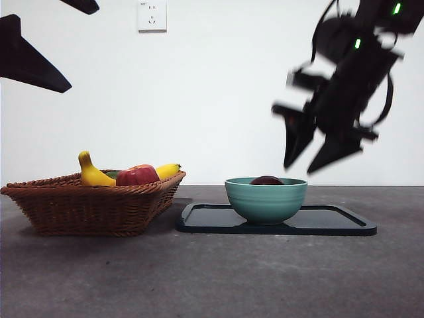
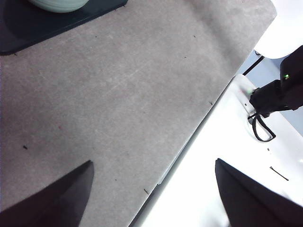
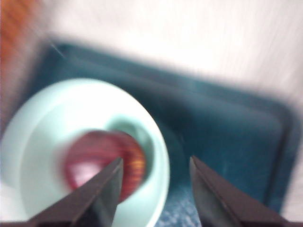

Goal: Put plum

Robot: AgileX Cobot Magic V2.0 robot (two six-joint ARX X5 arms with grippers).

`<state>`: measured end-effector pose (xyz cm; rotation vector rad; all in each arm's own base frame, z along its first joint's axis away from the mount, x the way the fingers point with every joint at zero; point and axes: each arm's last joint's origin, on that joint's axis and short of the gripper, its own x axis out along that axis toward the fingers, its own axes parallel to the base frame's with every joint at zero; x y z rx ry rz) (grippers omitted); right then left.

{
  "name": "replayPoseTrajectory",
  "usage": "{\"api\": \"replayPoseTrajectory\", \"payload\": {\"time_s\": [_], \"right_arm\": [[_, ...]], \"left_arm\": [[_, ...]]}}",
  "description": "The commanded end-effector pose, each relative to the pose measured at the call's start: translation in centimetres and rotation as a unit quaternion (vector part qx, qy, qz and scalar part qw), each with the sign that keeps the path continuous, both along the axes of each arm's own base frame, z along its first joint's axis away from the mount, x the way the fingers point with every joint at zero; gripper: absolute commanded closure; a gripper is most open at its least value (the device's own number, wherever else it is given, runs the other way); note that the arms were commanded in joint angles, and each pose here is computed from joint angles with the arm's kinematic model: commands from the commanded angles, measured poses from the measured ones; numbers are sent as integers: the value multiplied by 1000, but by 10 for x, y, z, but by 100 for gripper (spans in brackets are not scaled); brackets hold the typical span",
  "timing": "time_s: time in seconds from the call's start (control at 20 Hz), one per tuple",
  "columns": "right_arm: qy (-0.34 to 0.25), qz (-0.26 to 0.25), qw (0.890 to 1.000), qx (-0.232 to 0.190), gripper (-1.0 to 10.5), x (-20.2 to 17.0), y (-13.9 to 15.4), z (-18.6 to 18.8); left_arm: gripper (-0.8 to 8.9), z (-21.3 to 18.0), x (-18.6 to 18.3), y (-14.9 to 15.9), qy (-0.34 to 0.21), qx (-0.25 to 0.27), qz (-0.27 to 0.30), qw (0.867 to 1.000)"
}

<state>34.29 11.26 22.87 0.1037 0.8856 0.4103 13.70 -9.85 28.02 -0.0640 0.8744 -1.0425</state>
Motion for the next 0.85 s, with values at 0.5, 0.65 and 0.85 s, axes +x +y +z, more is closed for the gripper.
{"api": "replayPoseTrajectory", "payload": {"time_s": [0.5,0.65,0.85], "right_arm": [[-92,36,995,25,720,-140,-36,136],[-101,52,993,29,720,-173,-42,142],[-107,75,991,37,720,-207,-47,124]], "left_arm": [[411,2,1,-2,-3,-3,-4,1000],[411,2,1,-2,-3,-3,-4,1000],[411,2,1,-2,-3,-3,-4,1000]]}}
